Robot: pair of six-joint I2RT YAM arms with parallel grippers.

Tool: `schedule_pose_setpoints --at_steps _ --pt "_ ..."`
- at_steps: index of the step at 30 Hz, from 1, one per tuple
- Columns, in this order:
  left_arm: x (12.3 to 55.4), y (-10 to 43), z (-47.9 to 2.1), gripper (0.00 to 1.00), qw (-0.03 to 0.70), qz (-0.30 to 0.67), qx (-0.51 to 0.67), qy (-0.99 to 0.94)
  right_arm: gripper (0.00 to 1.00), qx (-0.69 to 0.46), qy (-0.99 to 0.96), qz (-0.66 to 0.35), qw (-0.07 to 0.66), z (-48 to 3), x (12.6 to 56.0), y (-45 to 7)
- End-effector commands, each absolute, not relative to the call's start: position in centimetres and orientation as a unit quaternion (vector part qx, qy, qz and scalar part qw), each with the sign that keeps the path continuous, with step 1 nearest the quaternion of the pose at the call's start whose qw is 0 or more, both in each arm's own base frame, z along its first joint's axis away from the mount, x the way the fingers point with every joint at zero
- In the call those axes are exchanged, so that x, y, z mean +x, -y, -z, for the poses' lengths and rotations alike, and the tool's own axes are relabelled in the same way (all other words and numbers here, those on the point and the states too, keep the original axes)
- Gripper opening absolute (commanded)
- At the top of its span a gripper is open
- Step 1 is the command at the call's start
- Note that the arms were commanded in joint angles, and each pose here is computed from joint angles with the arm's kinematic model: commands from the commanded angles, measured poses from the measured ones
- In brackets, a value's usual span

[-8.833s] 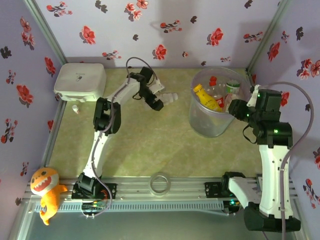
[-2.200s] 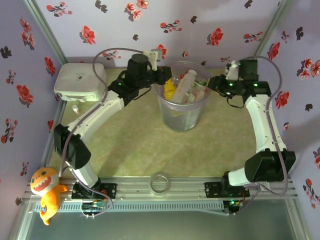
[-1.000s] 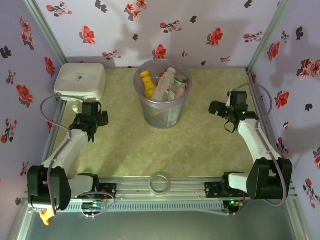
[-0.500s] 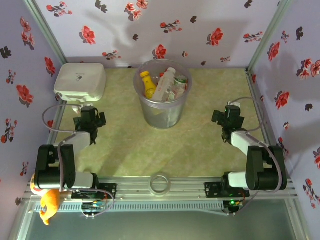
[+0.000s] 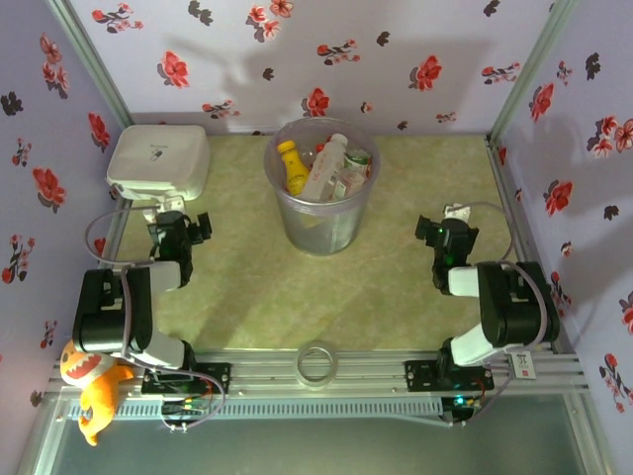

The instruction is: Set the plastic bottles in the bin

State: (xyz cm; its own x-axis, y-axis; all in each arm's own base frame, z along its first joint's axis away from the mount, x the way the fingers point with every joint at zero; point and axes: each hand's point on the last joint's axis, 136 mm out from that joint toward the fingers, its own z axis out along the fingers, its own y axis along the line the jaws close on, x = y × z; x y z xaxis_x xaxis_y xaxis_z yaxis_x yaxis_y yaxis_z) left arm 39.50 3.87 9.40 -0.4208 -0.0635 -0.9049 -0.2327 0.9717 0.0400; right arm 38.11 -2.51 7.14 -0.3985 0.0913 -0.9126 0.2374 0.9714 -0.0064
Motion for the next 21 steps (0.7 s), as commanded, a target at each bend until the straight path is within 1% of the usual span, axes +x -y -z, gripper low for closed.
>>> schedule_pose_setpoints --at_steps 1,4,21 --pt "39.73 -3.39 -10.21 1.0 0.568 -0.068 -0.07 -0.818 0.99 0.099 -0.802 0.077 0.584 -9.32 38.62 2.58" --pt "39.66 -2.53 -9.54 1.0 0.573 -0.055 -0.048 -0.816 0.99 0.1 -0.803 0.079 0.582 -9.17 38.79 2.62" --pt "39.66 -2.61 -9.57 1.0 0.574 -0.058 -0.048 -0.815 0.99 0.112 -0.808 0.077 0.573 -9.03 38.94 3.04"
